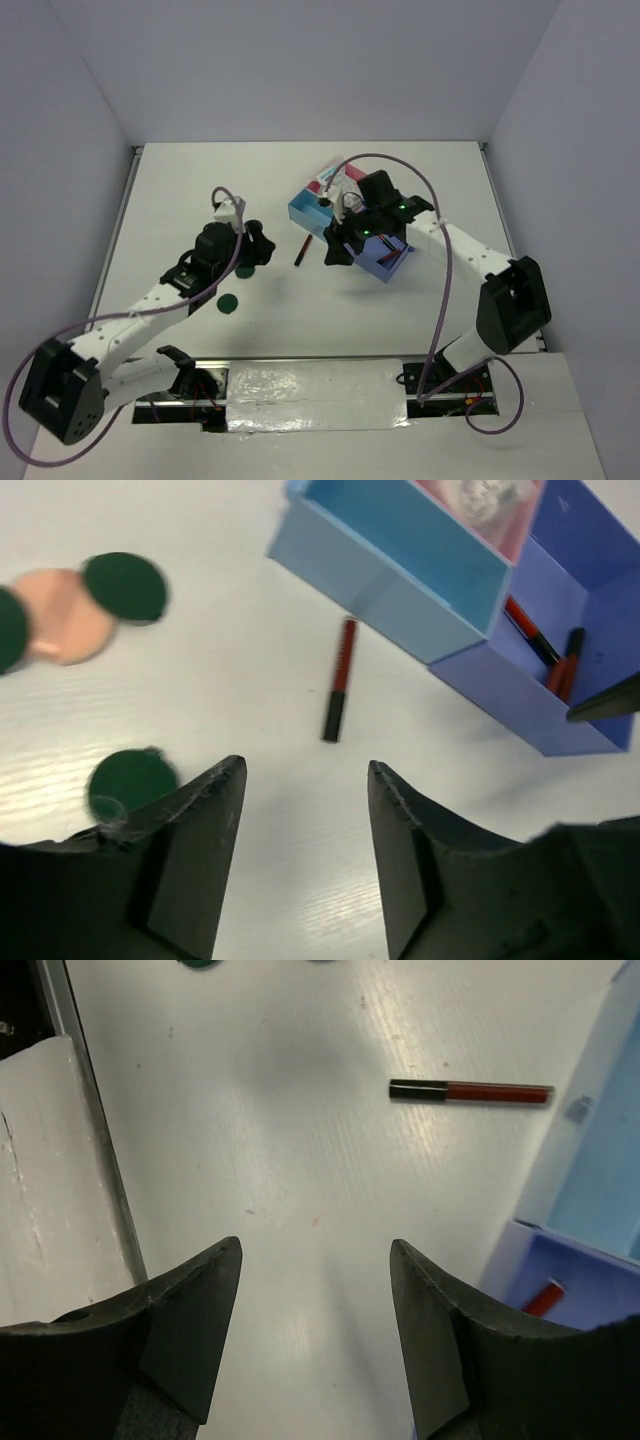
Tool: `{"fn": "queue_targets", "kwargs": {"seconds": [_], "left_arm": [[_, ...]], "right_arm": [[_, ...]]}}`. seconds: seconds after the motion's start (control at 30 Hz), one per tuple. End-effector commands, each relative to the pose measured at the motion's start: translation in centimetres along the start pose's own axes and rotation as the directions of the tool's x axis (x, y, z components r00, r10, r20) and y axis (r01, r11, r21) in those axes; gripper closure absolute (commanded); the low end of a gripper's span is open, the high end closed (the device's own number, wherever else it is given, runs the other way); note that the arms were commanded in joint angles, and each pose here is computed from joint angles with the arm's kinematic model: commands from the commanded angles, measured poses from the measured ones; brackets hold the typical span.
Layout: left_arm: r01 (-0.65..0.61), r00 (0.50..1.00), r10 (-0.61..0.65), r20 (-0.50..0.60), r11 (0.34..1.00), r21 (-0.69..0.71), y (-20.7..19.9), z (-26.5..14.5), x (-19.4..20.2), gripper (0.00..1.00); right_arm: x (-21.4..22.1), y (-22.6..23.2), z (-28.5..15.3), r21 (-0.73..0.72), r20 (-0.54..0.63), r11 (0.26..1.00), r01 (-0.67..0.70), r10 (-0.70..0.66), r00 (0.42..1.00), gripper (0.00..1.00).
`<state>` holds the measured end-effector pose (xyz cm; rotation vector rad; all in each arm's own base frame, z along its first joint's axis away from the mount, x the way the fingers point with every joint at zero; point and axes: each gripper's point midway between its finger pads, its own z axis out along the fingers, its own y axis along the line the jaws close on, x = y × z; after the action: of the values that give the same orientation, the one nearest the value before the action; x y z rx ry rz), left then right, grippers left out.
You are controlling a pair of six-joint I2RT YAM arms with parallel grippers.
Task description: Organize the makeup
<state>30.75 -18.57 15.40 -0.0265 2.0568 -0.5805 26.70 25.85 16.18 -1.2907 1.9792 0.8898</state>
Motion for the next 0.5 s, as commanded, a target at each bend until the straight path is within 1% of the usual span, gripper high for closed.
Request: {"fn": "queue_targets", "kwargs": {"seconds": [0.0, 0.07, 0.1, 0.13, 0.2, 0.23, 0.27, 0.33, 0.37, 0.4, 0.43, 0.47], "left_arm": [[0.080, 0.994, -0.070, 0.089, 0.991, -0.106, 2.9, -2.1, -1.0, 0.36], [0.117, 0.987, -0.098, 0.130, 0.983, -0.145, 4.4, -3.8, -0.8, 0.29], [0.123, 0.987, -0.103, 0.123, 0.977, -0.172, 5.0, -4.3, -0.3, 0.27], [0.130, 0.986, -0.107, 0.130, 0.973, -0.188, 5.5, -4.7, -0.2, 0.27], [0.147, 0.982, -0.116, 0.146, 0.963, -0.225, 6.5, -5.8, 0.2, 0.26], [0.152, 0.981, -0.119, 0.152, 0.961, -0.231, 6.7, -6.1, 0.3, 0.25], [0.161, 0.980, -0.127, 0.152, 0.957, -0.240, 7.0, -6.3, 0.6, 0.25], [0.172, 0.977, -0.134, 0.165, 0.955, -0.243, 7.2, -7.0, 0.7, 0.25], [0.179, 0.977, -0.141, 0.163, 0.953, -0.246, 7.4, -7.1, 1.0, 0.25], [0.184, 0.975, -0.144, 0.170, 0.951, -0.249, 7.5, -7.4, 1.1, 0.25], [0.188, 0.974, -0.147, 0.172, 0.950, -0.249, 7.6, -7.6, 1.2, 0.25], [0.193, 0.973, -0.153, 0.173, 0.949, -0.250, 7.7, -7.6, 1.3, 0.25]], "right_arm": [[-1.3, 0.7, 2.2, 0.031, -0.059, 0.999, -0.031, 0.032, 0.998, 0.32], [-1.0, 1.0, 4.7, 0.043, -0.114, 0.995, -0.096, 0.100, 0.988, 0.32], [-1.0, 1.3, 5.3, 0.037, -0.127, 0.992, -0.121, 0.125, 0.984, 0.32], [-1.7, 1.5, 5.9, 0.054, -0.127, 0.983, -0.176, 0.182, 0.975, 0.33], [-1.1, 1.1, 7.3, 0.074, -0.159, 0.966, -0.248, 0.257, 0.953, 0.33], [-1.6, 1.0, 7.7, 0.095, -0.156, 0.962, -0.257, 0.270, 0.950, 0.33], [-1.0, 0.6, 8.5, 0.124, -0.167, 0.939, -0.320, 0.337, 0.927, 0.33], [-1.3, -0.5, 9.0, 0.195, -0.150, 0.910, -0.367, 0.398, 0.905, 0.33], [-0.7, -0.9, 9.7, 0.237, -0.152, 0.878, -0.416, 0.456, 0.877, 0.32], [-0.3, -1.4, 9.9, 0.271, -0.158, 0.859, -0.434, 0.485, 0.860, 0.32], [-1.0, -1.8, 10.0, 0.292, -0.140, 0.846, -0.447, 0.500, 0.855, 0.32], [-0.5, -2.5, 10.5, 0.330, -0.138, 0.825, -0.458, 0.523, 0.841, 0.32]]}}
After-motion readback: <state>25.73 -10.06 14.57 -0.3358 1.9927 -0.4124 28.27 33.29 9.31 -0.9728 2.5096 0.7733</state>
